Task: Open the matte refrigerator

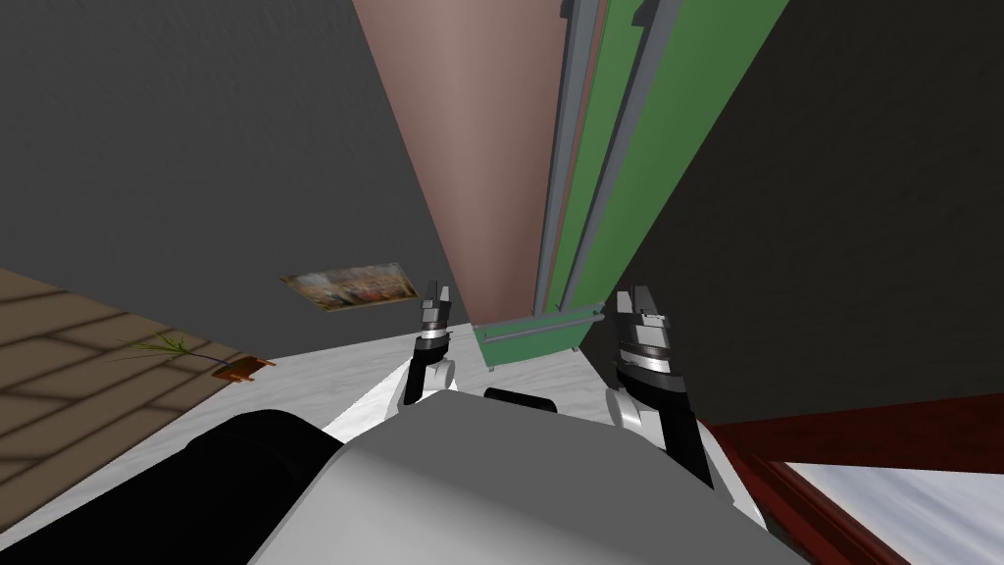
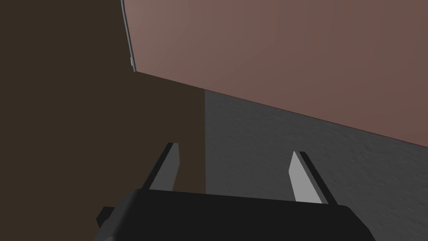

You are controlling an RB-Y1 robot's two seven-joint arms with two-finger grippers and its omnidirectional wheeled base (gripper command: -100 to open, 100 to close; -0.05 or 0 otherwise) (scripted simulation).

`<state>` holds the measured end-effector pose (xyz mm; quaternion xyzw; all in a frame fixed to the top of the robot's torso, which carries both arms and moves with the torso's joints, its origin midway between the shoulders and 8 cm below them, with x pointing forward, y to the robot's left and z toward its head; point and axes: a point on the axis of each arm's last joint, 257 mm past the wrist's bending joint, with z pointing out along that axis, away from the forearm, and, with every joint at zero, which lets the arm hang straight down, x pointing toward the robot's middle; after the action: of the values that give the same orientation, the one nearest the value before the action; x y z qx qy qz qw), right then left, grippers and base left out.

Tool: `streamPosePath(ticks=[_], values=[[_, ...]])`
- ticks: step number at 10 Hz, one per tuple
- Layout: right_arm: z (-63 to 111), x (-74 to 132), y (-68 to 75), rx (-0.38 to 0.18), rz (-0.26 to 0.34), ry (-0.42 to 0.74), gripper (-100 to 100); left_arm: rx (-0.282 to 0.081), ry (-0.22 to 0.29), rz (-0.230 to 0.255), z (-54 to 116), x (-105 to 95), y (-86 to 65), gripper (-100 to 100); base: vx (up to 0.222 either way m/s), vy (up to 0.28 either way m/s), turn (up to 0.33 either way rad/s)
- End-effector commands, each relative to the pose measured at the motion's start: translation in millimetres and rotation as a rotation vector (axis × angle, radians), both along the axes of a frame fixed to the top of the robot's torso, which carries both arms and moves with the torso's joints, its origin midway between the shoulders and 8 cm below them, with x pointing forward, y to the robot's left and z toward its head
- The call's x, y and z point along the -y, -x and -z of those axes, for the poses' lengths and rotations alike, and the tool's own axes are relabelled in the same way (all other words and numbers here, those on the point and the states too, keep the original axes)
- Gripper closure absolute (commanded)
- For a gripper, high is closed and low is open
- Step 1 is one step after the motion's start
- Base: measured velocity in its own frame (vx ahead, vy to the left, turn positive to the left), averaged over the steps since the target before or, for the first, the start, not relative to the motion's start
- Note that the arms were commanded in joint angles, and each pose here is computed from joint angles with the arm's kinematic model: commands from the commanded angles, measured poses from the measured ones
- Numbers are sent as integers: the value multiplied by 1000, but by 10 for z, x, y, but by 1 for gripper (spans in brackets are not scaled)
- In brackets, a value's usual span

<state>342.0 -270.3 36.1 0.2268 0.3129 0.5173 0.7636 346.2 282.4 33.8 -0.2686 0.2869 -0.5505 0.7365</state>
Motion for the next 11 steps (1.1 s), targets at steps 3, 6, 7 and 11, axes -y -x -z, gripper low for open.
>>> streamPosePath(ticks=[3,6,7,11], values=[[0,0,0,0,0,0,0,0,0,0,0,0,0,0,0,0,0],[77,-59,-56,-25,7,82,-100,0,0,0,2,0,-1,0,6,9,12],[154,-94,-108,-46,24,149,-100,-1,0,0,2,0,-1,0,19,29,32],[360,-147,-233,-91,83,313,-100,-1,0,0,2,0,-1,0,25,34,29]])
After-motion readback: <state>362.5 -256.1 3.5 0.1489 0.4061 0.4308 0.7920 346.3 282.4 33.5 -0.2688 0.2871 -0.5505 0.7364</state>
